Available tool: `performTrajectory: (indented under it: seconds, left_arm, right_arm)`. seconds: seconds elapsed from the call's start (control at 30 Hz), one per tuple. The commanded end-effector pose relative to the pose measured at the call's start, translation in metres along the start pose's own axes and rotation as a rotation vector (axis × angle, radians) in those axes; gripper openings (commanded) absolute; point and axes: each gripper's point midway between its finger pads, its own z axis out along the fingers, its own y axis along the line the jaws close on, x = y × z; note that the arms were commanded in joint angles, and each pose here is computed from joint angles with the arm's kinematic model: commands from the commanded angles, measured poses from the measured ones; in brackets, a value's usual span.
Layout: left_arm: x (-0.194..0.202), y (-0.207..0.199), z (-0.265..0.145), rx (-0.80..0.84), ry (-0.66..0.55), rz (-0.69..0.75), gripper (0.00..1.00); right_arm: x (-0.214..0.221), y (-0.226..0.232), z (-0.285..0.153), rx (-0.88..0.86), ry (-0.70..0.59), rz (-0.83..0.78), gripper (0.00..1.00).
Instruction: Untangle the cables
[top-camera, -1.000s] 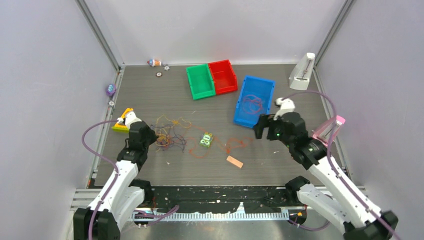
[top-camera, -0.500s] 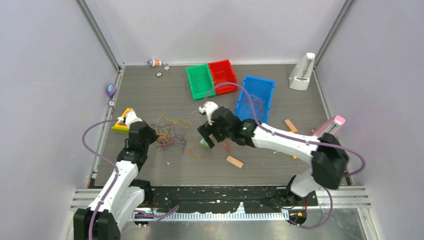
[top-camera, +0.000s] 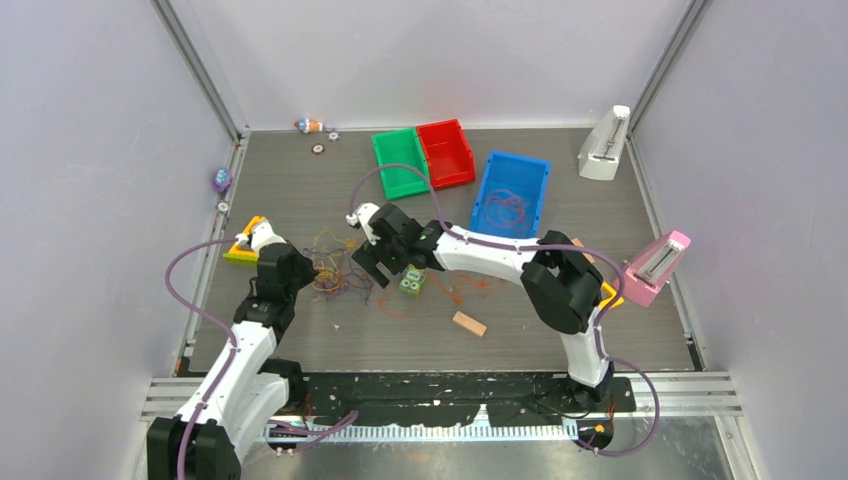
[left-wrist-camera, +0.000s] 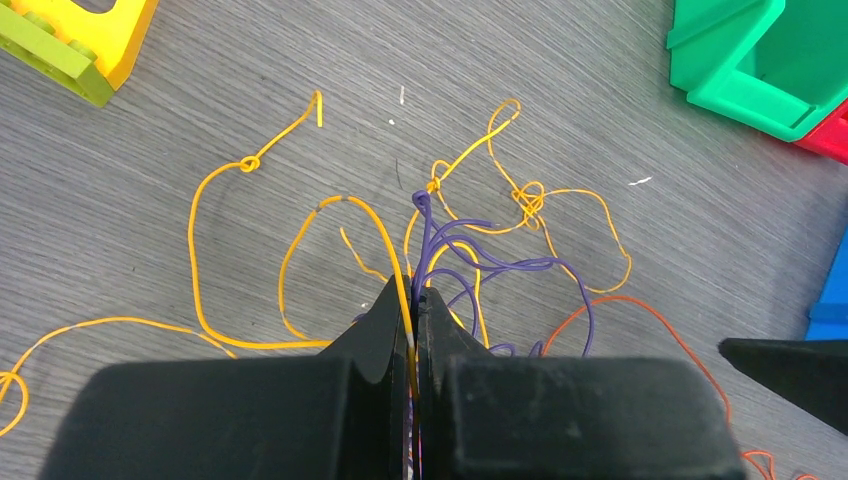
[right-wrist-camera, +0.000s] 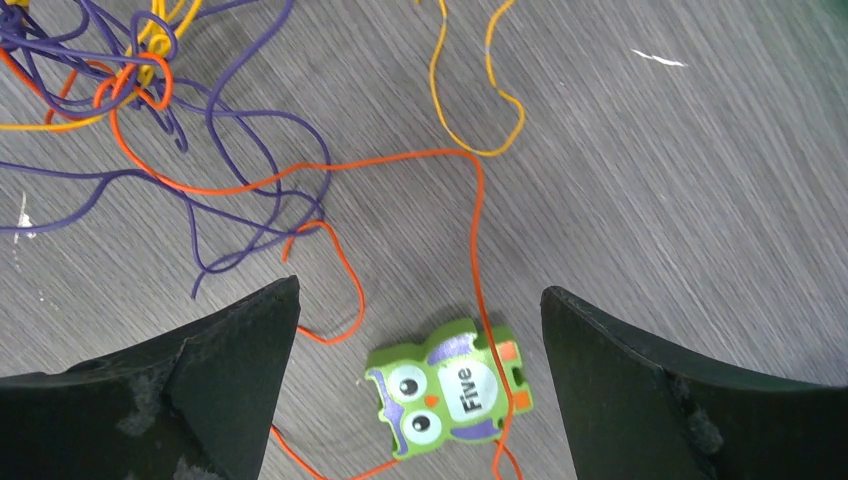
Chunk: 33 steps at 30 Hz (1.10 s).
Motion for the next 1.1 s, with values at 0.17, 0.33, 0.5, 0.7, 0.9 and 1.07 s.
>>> performTrajectory:
  seconds: [0.17, 0.33, 0.5, 0.7, 0.9, 1.07]
  left_arm:
    - [-0.012, -0.010, 0.001, 0.039, -0.042, -0.007, 0.00]
    - [-0.012, -0.009, 0.001, 0.035, -0.043, -0.009, 0.00]
    - [-0.013, -0.008, 0.001, 0.030, -0.045, -0.011, 0.00]
    - [-0.013, -0.006, 0.001, 0.018, -0.050, -0.017, 0.00]
    - [-0.014, 0.003, 0.002, -0.031, -0.062, -0.041, 0.00]
    - [-0.015, 0.014, 0.000, -0.088, -0.086, -0.067, 0.00]
  right_arm:
    - [0.000, 0.029, 0.012, -0.154, 0.022, -0.012, 0.95]
    - [0.019, 0.039, 0.017, -0.194, 0.061, -0.011, 0.96]
    - [0.032, 0.041, 0.027, -0.190, 0.090, -0.001, 0.62]
    - [0.044, 0.030, 0.036, -0.074, 0.124, -0.011, 0.32]
    - [0.022, -0.003, -0.005, 0.091, -0.008, 0.056, 0.05]
    - [0.017, -0.043, -0.056, 0.192, -0.092, 0.185, 0.05]
